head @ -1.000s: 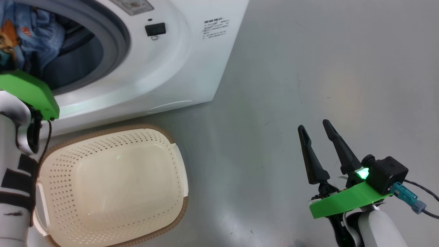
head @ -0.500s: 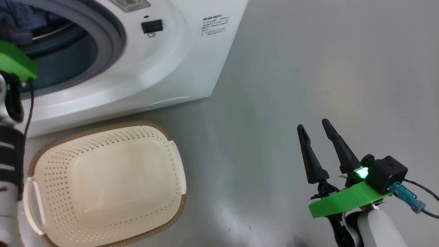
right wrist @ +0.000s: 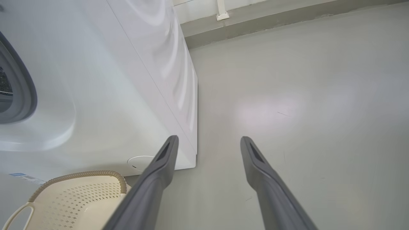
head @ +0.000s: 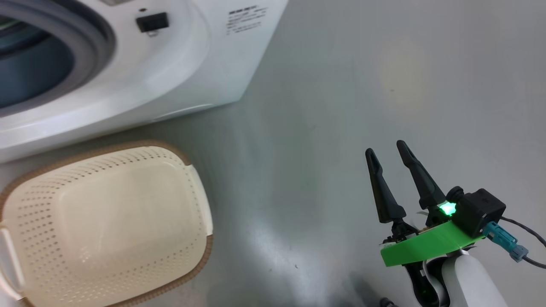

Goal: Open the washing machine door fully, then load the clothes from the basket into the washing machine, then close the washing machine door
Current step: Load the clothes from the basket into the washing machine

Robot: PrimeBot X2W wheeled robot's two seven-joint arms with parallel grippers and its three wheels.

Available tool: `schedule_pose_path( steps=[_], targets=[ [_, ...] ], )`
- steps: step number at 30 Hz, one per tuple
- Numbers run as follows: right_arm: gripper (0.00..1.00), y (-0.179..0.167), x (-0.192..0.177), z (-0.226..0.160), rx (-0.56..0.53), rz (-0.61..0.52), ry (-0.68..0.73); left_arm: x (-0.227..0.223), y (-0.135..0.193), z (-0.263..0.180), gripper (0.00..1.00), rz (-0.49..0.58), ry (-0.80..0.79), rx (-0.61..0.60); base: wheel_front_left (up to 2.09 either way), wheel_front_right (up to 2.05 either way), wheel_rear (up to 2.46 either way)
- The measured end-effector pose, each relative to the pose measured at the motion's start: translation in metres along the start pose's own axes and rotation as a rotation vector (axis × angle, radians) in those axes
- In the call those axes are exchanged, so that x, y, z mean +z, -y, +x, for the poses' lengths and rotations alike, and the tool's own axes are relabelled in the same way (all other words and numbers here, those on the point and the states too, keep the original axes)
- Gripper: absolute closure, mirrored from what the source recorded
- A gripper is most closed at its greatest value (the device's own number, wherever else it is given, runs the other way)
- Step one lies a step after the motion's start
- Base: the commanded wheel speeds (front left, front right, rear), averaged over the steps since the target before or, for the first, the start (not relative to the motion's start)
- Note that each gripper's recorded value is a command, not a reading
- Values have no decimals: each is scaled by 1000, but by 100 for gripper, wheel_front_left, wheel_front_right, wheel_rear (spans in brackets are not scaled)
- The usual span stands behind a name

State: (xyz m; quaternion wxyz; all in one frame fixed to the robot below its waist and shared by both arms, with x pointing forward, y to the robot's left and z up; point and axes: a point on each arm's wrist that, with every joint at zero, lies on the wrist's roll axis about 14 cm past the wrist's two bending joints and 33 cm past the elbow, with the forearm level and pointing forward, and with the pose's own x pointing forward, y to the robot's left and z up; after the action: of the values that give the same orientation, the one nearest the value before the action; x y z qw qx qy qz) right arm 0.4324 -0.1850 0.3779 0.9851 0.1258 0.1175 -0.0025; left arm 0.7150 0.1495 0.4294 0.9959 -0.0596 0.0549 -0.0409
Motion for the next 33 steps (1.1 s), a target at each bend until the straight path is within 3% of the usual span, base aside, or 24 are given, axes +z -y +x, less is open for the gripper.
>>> schedule_pose_path(
  steps=[10,21,23,33],
  targets=[
    [0,18,-12,-6,-53,-20,-41,-7,3,35,100,-5,10,-19,0,0,0],
    [0,24,-13,-4,-68,-16,-40,-19,19,44,100,-28,-13,-41,0,0,0],
    [0,22,-11,-3,-63,-15,-32,-15,18,43,0,-23,-9,-40,0,0,0],
    [0,13,-6,3,-33,-12,-11,-14,14,24,0,-8,-15,-56,0,0,0]
  ],
)
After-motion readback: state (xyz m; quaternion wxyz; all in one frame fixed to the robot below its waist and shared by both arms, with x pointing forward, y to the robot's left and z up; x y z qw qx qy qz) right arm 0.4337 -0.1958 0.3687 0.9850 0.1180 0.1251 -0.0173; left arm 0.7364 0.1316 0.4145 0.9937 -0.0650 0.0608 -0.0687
